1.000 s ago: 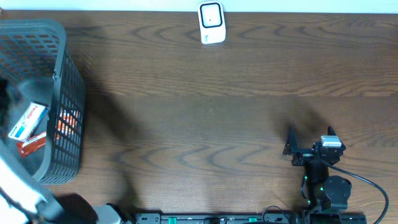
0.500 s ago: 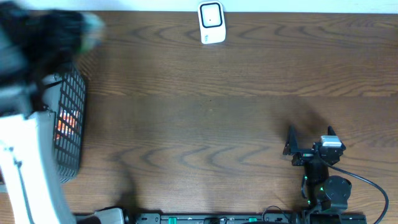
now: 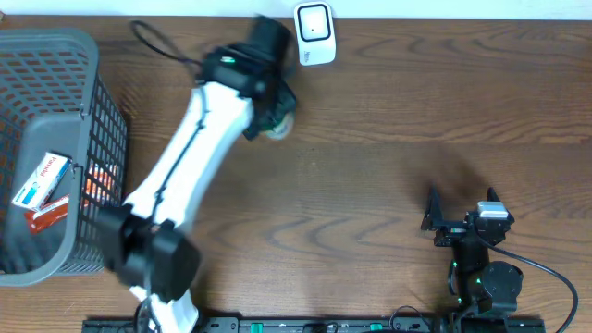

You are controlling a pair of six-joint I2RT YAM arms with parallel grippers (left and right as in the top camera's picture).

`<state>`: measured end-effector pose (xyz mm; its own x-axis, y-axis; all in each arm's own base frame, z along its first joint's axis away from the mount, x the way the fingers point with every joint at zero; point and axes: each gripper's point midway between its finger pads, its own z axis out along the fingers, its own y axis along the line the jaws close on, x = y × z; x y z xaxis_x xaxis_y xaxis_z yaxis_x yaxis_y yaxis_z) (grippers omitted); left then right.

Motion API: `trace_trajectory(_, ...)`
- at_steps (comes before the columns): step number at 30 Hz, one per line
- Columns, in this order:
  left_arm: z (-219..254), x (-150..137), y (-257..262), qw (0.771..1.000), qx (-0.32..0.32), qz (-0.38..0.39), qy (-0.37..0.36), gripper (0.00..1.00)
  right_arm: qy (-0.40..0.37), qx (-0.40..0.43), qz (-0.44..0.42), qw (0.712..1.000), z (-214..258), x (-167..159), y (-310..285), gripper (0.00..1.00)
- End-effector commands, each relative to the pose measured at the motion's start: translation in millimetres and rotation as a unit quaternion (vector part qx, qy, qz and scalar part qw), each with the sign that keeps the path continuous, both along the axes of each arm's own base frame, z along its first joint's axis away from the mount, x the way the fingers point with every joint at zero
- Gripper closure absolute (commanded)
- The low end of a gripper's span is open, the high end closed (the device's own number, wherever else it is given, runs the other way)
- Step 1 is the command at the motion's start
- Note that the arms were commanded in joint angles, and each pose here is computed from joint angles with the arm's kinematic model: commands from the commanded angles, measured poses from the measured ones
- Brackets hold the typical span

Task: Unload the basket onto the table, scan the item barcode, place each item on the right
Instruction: 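Carry the jar with the left gripper and set it on the table center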

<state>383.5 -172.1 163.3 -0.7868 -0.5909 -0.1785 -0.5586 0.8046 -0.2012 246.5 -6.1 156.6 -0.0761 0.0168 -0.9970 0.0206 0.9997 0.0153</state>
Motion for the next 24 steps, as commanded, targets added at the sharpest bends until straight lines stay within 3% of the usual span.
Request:
trace_trajectory(1, -47, -8, 0, 0.991, 0.056, 0.118, 0.034, 0.4, 0.001, 0.004, 0.001, 1.0, -1, 0, 1, 0.01)
trace_trajectory(11, -138, -28, -21, 0.95, 0.082, 0.281, 0.114, 0.4, 0.001, 0.004, 0.0, 1.0, -1, 0, 1, 0.01)
trace_trajectory(13, -143, -30, -25, 0.94, 0.07, 0.309, 0.123, 0.35, 0.001, 0.004, 0.0, 1.0, -1, 0, 1, 0.01)
trace_trajectory(15, -145, -28, -32, 0.934, 0.05, 0.332, 0.124, 0.23, 0.001, 0.004, 0.0, 1.0, -1, 0, 1, 0.01)
trace_trajectory(16, -145, -24, -37, 0.934, 0.035, 0.333, 0.122, 0.08, 0.001, 0.004, 0.001, 1.0, -1, 0, 1, 0.01)
trace_trajectory(17, -144, -23, -42, 0.935, 0.021, 0.331, 0.124, 0.06, 0.001, 0.004, 0.001, 1.0, -1, 0, 1, 0.01)
trace_trajectory(21, -127, -22, -51, 0.943, -0.015, 0.304, 0.136, 0.06, 0.001, 0.004, 0.001, 1.0, -1, 0, 1, 0.01)
trace_trajectory(24, -94, -22, -37, 0.954, -0.002, 0.28, 0.103, 0.06, 0.001, 0.004, 0.001, 1.0, -1, 0, 1, 0.01)
